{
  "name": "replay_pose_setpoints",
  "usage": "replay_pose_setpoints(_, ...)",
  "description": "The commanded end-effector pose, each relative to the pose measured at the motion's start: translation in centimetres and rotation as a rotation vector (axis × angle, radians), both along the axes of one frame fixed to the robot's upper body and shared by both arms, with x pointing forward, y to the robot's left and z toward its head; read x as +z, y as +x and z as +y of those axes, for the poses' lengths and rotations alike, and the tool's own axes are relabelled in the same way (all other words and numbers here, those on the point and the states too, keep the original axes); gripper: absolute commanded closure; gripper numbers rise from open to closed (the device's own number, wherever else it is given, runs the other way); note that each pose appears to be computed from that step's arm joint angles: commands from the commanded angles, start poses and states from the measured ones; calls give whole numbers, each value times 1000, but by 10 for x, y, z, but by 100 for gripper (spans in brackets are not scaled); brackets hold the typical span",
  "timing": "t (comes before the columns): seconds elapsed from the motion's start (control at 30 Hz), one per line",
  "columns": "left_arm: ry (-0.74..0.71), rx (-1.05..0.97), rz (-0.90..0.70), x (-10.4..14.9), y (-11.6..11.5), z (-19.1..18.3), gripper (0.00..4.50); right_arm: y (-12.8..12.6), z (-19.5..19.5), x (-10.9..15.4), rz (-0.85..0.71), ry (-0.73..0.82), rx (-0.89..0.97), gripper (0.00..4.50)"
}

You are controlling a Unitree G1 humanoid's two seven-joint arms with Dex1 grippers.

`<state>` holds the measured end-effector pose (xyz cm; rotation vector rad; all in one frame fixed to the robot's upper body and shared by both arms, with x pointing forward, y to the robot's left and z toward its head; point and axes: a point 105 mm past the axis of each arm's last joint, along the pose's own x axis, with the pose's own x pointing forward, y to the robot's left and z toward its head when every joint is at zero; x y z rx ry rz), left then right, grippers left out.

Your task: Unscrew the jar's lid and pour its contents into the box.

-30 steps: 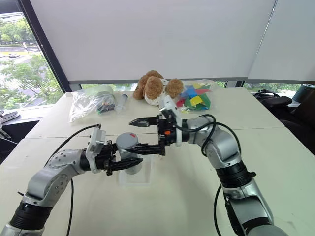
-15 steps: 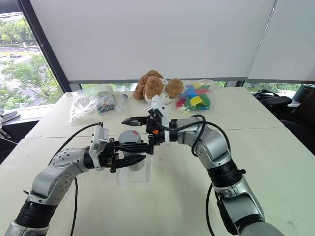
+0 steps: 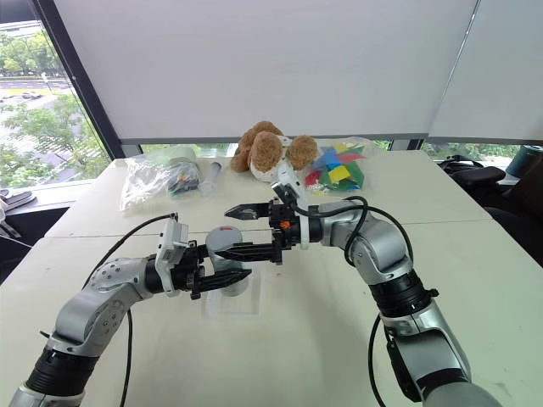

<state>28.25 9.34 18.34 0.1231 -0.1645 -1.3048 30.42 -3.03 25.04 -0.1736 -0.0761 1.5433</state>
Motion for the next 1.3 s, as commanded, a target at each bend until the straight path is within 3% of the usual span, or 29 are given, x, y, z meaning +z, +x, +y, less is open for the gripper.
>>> replay_pose_setpoints(0.03, -2, -41, -55, 9, -9, -4, 229, 1, -15, 12, -29, 18, -16, 7)
replay_pose_setpoints(0.3, 1, -32, -54, 10, -8, -1, 229, -8, -21, 23, -34, 35, 42, 7)
replay_pose_setpoints(0.6, -8, -29, -56, 11, -7, -5, 229, -20, 23, 22, -33, 37, 55, 7)
replay_pose_setpoints(0.97, -27, -35, -58, 12, -6, -9, 229, -3, 29, 4, -55, 2, 0, 7)
replay_pose_setpoints(1.3, -29, -30, -53, 10, -9, -7, 229, 3, 12, 4, -29, 21, 4, 7)
